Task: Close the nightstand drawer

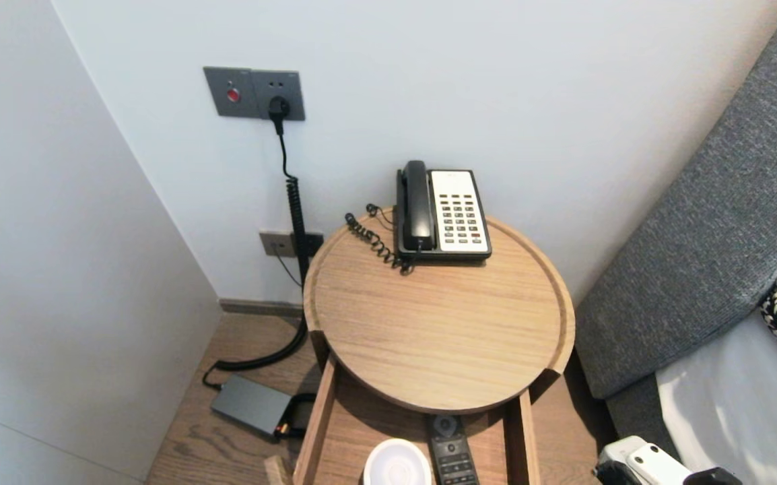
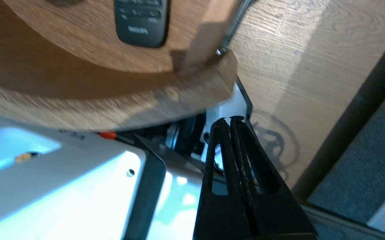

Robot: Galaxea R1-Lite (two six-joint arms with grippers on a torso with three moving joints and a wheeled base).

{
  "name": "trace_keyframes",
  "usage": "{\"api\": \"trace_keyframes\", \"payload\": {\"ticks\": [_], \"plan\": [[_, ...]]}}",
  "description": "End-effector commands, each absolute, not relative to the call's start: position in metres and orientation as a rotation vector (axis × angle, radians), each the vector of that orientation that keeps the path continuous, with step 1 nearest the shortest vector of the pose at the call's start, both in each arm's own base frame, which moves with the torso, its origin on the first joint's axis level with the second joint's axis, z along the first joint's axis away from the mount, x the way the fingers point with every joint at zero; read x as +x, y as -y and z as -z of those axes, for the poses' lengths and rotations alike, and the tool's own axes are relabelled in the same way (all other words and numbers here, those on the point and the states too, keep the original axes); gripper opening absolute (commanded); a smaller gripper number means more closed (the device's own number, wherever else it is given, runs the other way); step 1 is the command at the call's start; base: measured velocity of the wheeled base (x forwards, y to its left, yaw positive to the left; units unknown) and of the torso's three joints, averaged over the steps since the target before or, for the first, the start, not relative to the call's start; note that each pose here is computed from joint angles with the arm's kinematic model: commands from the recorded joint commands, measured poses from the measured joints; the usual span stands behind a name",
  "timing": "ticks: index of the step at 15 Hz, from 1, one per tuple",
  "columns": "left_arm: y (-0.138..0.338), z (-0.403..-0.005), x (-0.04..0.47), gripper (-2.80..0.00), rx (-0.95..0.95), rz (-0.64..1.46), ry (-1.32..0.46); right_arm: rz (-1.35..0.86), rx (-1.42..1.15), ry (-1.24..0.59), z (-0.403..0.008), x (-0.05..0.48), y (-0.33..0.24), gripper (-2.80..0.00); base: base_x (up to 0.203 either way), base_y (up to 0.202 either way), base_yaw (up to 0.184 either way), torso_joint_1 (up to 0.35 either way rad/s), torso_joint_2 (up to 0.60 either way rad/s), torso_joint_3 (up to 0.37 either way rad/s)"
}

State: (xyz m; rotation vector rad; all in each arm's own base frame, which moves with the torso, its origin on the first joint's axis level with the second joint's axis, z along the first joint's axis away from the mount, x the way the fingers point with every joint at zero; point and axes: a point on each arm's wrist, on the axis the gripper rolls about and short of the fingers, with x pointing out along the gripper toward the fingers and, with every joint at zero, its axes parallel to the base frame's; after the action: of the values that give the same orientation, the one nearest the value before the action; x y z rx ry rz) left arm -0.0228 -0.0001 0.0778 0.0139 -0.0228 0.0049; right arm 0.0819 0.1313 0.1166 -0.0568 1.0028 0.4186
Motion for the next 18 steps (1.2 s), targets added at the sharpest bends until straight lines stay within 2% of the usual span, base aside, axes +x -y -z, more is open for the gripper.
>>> {"api": "trace_keyframes", "payload": {"ticks": [1, 18], "plan": [[0.000, -0.074, -0.022, -2.80, 0.014, -0.005, 0.009, -0.406, -0.069, -1.015, -0.111, 0.086, -0.139, -2.80, 0.000, 0.000, 0.000, 0.000, 0.00, 0.000], [0.000, -0.074, -0.022, -2.80, 0.014, -0.005, 0.009, -0.380, -0.038, -0.953, -0.129, 0.124, -0.175, -2.80, 0.000, 0.000, 0.000, 0.000, 0.00, 0.000]]}}
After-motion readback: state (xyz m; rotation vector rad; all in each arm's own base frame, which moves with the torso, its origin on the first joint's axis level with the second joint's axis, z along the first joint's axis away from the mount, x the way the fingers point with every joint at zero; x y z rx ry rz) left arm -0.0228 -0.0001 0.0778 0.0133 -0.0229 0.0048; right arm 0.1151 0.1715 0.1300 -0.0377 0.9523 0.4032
